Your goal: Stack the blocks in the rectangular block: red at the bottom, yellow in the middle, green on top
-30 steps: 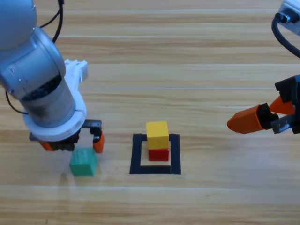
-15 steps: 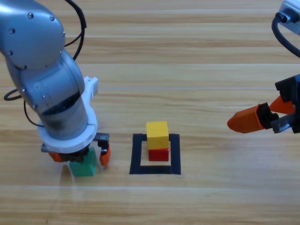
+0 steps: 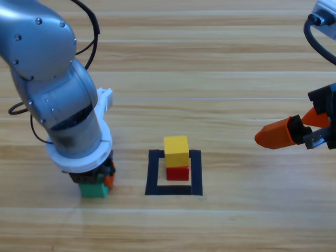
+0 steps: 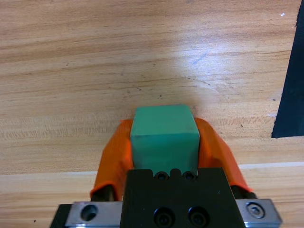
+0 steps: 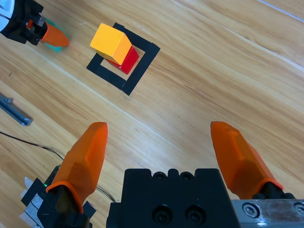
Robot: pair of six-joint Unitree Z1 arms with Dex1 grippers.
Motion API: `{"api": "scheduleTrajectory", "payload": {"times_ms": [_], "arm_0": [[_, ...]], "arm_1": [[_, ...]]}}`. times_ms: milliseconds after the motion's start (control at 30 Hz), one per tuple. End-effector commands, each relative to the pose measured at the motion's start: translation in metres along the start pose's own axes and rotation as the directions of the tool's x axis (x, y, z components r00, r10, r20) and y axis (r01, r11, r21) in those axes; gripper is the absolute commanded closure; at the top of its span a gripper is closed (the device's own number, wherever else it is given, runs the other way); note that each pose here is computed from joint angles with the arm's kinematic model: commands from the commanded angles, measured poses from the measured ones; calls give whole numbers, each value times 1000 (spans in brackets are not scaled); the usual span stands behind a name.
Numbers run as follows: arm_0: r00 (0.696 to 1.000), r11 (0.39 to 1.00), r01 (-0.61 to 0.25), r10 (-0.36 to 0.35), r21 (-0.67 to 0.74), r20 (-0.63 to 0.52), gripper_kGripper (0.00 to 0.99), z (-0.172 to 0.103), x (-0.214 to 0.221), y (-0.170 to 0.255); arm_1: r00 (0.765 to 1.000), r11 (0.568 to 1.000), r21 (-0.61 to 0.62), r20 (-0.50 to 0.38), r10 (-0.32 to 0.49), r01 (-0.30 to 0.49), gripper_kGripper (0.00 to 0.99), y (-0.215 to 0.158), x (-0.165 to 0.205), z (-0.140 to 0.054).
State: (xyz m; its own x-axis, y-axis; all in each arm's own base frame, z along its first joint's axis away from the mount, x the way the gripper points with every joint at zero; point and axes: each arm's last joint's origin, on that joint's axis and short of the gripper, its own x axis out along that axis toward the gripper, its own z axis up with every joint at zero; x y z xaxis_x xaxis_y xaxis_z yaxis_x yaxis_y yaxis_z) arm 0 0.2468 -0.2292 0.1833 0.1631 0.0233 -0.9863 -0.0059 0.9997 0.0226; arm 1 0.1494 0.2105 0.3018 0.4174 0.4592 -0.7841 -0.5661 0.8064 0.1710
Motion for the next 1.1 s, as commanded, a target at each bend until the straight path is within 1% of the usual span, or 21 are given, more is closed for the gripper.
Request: {"api": "scheduleTrajectory", "payload": {"times_ms": [33, 133, 233, 333, 400, 433, 567, 700, 833, 933, 1100], "arm_0": [[999, 999, -24, 26, 45, -40, 909, -5, 12, -3], [999, 998, -26, 28, 60, -36, 915, 3, 3, -7], [999, 995, -19, 21, 96, -28, 929, 30, -22, -23], [1000, 992, 12, -10, 129, -17, 956, 54, -50, -37], [999, 988, 38, -38, 149, -2, 965, 64, -66, -44], [999, 987, 44, -45, 154, 1, 990, 69, -73, -47], [998, 986, 55, -54, 154, -12, 990, 83, -85, -59], [998, 994, 63, -62, 87, -17, 990, 83, -88, -65], [998, 999, 41, -40, 23, -40, 990, 73, -87, -83], [998, 999, 30, -32, -31, -49, 990, 68, -84, -89], [999, 990, 37, -41, -133, -29, 990, 59, -105, -101]], "arm_1": [[998, 999, 22, -27, -48, 49, 33, -7, 17, 0], [999, 999, 24, -24, -47, 48, 33, -7, 16, 1], [998, 999, 23, -25, -49, 50, 33, -7, 16, 1], [998, 998, 22, -26, -49, 50, 33, -7, 17, 1], [998, 998, 22, -28, -50, 51, 33, -7, 17, 0], [998, 998, 24, -26, -49, 50, 33, -7, 17, 0], [998, 998, 24, -29, -51, 51, 33, -8, 17, 0], [998, 998, 24, -29, -51, 51, 33, -8, 17, 0], [998, 998, 24, -30, -49, 50, 31, -7, 17, 0], [998, 998, 23, -32, -50, 51, 31, -7, 17, 0], [998, 999, 21, -36, -48, 49, 31, -7, 18, 0]]}}
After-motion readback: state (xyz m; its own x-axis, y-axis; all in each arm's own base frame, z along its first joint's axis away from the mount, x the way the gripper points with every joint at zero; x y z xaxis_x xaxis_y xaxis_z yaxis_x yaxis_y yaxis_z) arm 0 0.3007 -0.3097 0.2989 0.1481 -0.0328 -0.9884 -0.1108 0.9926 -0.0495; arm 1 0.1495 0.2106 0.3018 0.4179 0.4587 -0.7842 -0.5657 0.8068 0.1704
